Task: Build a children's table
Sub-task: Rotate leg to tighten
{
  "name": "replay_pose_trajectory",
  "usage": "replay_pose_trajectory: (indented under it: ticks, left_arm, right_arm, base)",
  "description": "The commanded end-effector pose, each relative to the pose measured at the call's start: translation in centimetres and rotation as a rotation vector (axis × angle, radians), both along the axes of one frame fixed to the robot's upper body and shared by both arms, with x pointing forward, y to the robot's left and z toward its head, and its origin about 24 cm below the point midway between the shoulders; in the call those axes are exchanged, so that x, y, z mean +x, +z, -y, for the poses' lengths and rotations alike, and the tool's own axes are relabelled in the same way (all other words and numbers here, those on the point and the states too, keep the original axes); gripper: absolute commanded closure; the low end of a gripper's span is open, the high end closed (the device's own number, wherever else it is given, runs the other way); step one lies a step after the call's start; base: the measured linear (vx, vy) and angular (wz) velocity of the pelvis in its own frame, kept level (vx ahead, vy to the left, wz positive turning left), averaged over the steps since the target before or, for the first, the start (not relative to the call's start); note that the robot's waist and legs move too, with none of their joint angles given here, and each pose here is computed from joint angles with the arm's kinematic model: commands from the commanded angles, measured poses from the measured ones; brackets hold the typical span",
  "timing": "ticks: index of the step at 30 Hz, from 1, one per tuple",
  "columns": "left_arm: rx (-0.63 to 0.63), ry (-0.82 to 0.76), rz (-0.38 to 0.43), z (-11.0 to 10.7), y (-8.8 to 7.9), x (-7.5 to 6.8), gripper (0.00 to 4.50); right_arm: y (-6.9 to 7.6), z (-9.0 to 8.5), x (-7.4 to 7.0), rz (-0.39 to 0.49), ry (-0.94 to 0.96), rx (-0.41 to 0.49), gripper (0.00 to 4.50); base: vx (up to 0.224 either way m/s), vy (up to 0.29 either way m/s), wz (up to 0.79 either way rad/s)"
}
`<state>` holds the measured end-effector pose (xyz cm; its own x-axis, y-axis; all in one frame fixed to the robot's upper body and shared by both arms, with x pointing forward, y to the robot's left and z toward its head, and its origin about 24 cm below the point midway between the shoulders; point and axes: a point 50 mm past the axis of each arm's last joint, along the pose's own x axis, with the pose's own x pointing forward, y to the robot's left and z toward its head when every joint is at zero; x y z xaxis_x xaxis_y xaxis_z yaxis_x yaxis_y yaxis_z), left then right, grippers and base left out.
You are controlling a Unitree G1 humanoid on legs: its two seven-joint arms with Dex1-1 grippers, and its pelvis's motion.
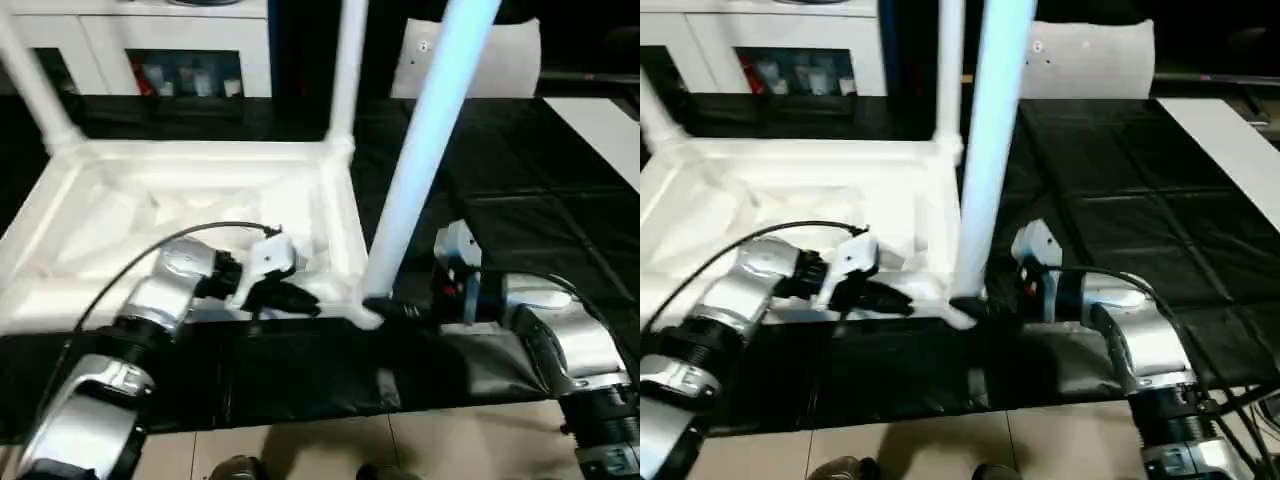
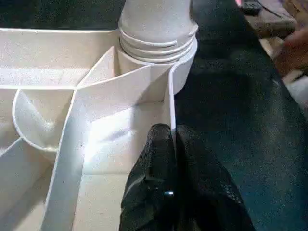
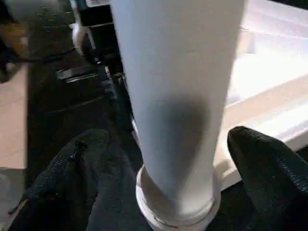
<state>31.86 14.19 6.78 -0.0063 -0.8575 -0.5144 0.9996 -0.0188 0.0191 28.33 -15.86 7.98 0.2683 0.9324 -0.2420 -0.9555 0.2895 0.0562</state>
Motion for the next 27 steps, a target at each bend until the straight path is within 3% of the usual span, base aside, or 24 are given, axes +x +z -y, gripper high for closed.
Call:
replay_pose_trajectory:
  ticks: [1,8,15,19,27]
  left_arm:
    - [0.024,-0.108,0.019,0.71,0.79,0.0,4.5]
    - [0.06,-0.172,0.016,0.47,1.09,0.11,4.5]
    - [0.059,-0.199,0.014,0.64,1.2,0.15,4.5]
    - [0.06,-0.207,0.015,0.68,1.19,0.17,4.5]
    - [0.062,-0.206,0.017,0.66,1.12,0.23,4.5]
  right_arm:
    - [0.55,0.08,0.13,0.008,0.058,-0.003,0.46]
    - [0.49,0.25,0.33,-0.007,0.145,-0.048,1.23]
    - [0.33,0.05,0.52,-0.01,0.17,-0.047,1.68]
    - [0.35,-0.1,0.67,-0.007,0.176,-0.043,2.19]
    - [0.14,-0.42,0.58,-0.012,0.19,-0.032,2.58]
  base:
    - [0.0,0.0,0.0]
    - [0.0,0.0,0.0]
    - [0.0,0.0,0.0]
    - [0.0,0.0,0.0]
    - [0.0,0.0,0.0]
